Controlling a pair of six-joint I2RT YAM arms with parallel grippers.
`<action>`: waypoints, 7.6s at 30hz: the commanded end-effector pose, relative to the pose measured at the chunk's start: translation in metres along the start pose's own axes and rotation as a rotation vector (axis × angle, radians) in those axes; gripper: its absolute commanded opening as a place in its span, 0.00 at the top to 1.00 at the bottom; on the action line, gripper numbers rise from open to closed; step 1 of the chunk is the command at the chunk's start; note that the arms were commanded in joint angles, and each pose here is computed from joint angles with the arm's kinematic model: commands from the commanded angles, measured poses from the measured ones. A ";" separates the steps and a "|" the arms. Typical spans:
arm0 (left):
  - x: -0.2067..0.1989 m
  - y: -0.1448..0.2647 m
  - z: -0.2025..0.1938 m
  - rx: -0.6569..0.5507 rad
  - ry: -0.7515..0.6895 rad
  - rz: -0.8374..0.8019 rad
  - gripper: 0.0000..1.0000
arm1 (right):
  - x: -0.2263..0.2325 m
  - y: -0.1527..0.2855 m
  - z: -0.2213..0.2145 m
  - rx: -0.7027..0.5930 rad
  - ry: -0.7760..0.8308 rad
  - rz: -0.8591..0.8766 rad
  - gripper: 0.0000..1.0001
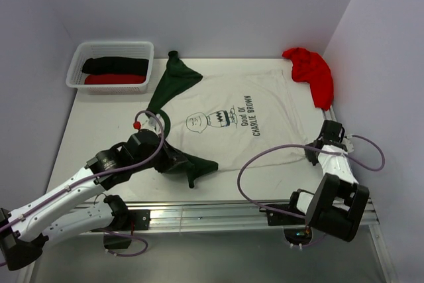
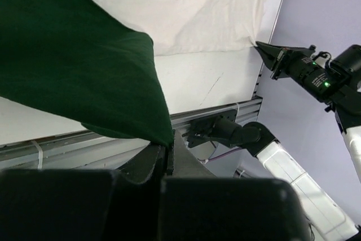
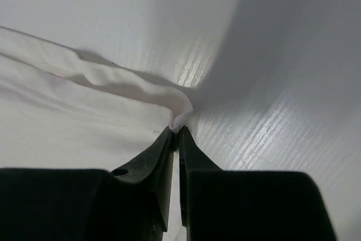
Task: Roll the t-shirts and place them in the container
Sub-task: Fold the tshirt
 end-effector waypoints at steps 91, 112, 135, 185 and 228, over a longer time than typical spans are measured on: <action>-0.032 0.025 0.021 -0.096 -0.058 0.017 1.00 | 0.012 0.039 0.058 -0.109 -0.095 0.080 1.00; -0.071 0.013 0.068 -0.162 -0.112 0.010 1.00 | 0.069 0.031 0.071 -0.091 -0.043 0.083 1.00; -0.086 -0.011 0.114 -0.202 -0.155 0.057 1.00 | 0.107 0.011 0.098 -0.058 -0.042 0.088 1.00; -0.084 -0.094 0.187 -0.175 -0.168 0.081 1.00 | 0.174 -0.033 0.110 -0.031 0.028 0.199 0.42; -0.060 -0.160 0.271 -0.257 -0.178 0.245 0.39 | 0.219 0.139 -0.059 -0.162 0.717 1.011 0.45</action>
Point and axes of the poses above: each gripper's point midway between its finger pads, its own y axis back along the fingers, its own x axis along the line the jaws close on, z = x × y, the point moved 1 cm from there along y, back along the fingers, and after that the axes turned 15 degrees about y, right-handed, at the moved point
